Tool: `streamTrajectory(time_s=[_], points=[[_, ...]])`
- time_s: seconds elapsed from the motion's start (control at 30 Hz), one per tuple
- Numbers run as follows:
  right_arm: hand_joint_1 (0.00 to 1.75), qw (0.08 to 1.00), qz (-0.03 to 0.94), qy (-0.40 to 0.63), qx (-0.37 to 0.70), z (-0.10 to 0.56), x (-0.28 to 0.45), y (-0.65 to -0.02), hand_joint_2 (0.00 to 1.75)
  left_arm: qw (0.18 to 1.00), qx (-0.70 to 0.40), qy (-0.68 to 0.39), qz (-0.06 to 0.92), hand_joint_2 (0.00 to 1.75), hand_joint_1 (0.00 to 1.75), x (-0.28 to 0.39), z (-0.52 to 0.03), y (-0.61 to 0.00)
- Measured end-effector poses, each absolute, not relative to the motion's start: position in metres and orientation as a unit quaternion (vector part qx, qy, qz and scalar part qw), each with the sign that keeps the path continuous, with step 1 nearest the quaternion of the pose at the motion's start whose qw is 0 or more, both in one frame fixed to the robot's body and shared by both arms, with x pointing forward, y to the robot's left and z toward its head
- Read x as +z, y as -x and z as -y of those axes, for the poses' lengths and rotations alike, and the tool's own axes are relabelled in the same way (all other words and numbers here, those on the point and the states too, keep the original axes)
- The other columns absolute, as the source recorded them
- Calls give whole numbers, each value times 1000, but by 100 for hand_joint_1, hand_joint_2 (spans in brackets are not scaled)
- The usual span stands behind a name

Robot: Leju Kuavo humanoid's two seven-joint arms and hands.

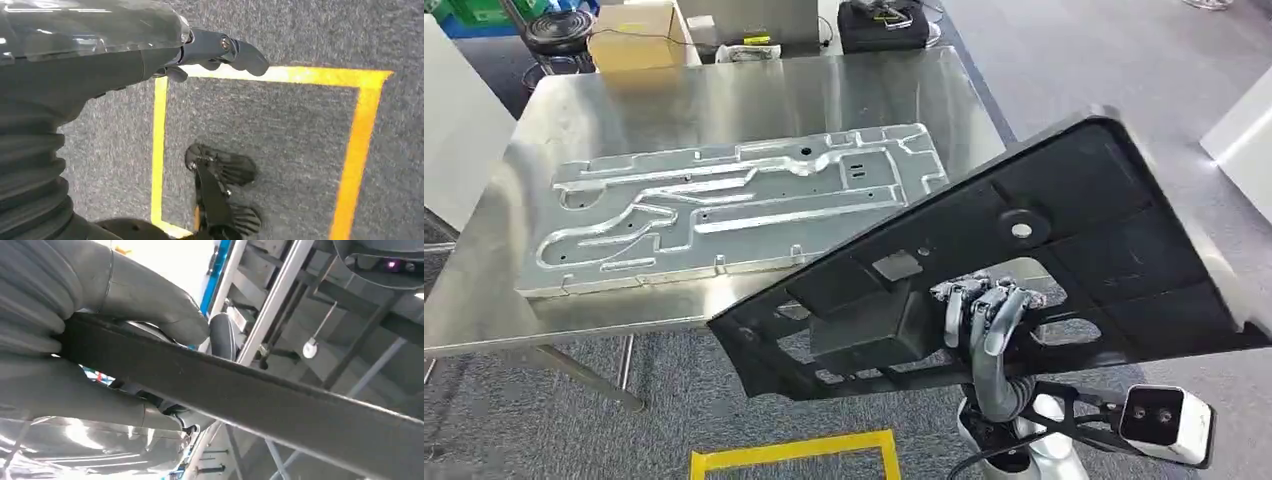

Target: Take the parts from the cabinet and place them on the table.

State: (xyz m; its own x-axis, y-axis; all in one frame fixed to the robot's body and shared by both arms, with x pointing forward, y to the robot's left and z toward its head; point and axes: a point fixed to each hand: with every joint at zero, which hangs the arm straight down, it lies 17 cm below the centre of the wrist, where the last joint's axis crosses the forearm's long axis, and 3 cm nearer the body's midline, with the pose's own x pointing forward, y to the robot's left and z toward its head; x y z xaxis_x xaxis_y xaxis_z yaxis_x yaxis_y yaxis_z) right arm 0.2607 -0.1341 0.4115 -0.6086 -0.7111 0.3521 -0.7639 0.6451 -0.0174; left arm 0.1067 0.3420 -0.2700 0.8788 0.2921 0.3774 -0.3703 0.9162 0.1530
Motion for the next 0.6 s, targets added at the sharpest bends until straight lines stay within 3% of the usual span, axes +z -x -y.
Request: streamTrajectory(time_s=[0.4, 0.6], points=[[175, 141, 908, -383, 92, 136, 423, -255, 175, 961, 178, -112, 178, 175, 0, -270, -348, -104], [175, 112, 921, -366, 75, 177, 449, -286, 175, 958, 185, -111, 189, 175, 0, -268, -347, -109]])
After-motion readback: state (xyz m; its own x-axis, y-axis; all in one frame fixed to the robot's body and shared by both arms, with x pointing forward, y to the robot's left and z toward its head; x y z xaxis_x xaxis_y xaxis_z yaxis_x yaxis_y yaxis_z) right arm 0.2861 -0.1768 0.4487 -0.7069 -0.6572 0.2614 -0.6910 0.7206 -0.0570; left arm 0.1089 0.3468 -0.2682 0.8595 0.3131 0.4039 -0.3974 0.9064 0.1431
